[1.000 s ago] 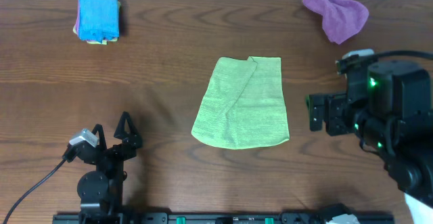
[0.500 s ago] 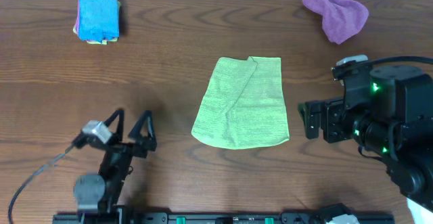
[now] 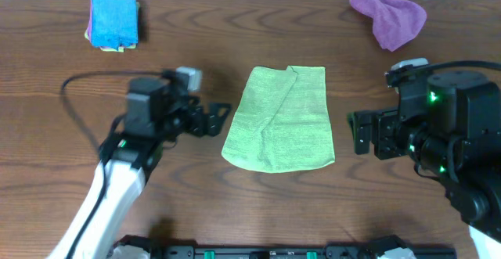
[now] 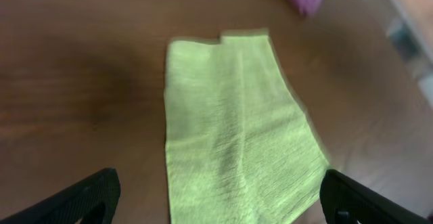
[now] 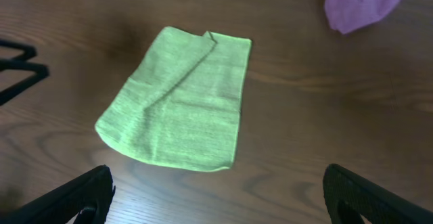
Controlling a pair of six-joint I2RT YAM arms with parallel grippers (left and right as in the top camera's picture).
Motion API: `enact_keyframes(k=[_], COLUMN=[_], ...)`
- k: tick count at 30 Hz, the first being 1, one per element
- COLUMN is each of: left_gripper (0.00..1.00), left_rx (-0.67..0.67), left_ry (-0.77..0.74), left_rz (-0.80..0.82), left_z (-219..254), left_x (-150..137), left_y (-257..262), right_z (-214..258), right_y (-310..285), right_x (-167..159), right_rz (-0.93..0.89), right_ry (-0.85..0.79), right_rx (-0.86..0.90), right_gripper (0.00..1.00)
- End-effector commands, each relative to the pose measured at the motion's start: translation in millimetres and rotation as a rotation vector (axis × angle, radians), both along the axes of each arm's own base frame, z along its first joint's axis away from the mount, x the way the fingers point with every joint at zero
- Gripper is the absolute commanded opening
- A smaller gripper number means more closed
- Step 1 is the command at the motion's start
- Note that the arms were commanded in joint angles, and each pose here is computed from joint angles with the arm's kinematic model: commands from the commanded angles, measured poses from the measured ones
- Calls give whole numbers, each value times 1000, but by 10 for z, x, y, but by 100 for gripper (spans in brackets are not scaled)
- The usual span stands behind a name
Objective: Fold the cloth
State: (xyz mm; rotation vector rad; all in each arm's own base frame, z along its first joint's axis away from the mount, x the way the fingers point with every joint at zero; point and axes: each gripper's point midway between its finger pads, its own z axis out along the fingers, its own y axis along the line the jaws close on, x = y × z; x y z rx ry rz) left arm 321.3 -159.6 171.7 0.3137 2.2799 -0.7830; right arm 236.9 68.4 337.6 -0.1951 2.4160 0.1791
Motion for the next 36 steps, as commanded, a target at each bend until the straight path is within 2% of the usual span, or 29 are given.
enact_keyframes(k=[1, 5, 8, 9, 10, 11, 12, 13, 14, 19, 21, 24, 25, 26, 27, 30, 36], left_gripper=[96, 96, 100, 94, 81, 59, 32, 7, 6, 8, 7, 6, 6, 5, 6, 5, 6], left_rx=[190, 332, 441, 475, 495, 514, 520, 528, 542, 503, 458, 449, 454, 461, 466, 452, 401], left_ry=[-94, -113, -132, -135, -137, -130, -116, -100, -88, 41, 61, 34, 16, 7, 4, 20, 14], left_rz=[-103, -125, -73, -52, -37, -3, 28, 49, 52, 113, 104, 102, 84, 70, 45, -8, -50], left_z=[47, -30, -128, -168, -196, -240, -288, -365, -427, -660, -674, -686, -718, -755, -807, -957, -1081], left_x=[255, 509, 738, 830, 894, 964, 1005, 1032, 1036, 938, 920, 996, 1034, 1055, 1061, 1047, 1094], left_y=[-255, -539, -603, -612, -617, -587, -562, -541, -522, -508, -582, -623, -653, -668, -699, -788, -938], right_z=[41, 107, 156, 172, 186, 200, 212, 226, 235, 231, 203, 137, 109, 92, 72, 57, 180], right_y=[-95, -162, -208, -226, -241, -257, -262, -264, -266, -272, -272, -287, -273, -261, -254, -286, -386], right_x=[-10, -60, -102, -116, -127, -137, -145, -155, -160, -171, -197, -262, -291, -312, -340, -445, -757], right_rz=[-30, -51, -65, -70, -75, -80, -81, -82, -82, -86, -90, -116, -108, -101, -104, -129, -139], right_ry=[-28, -62, -87, -95, -102, -110, -116, -122, -127, -124, -108, -66, -49, -37, -22, -7, -81], right_rx=[-39, -51, -57, -60, -63, -66, -65, -62, -61, -61, -56, -39, -34, -30, -20, -2, 29], right_gripper=[95, 92, 91, 90, 88, 82, 80, 73, 68, 31, 2, 2, 14, 40, 59, 69, 72])
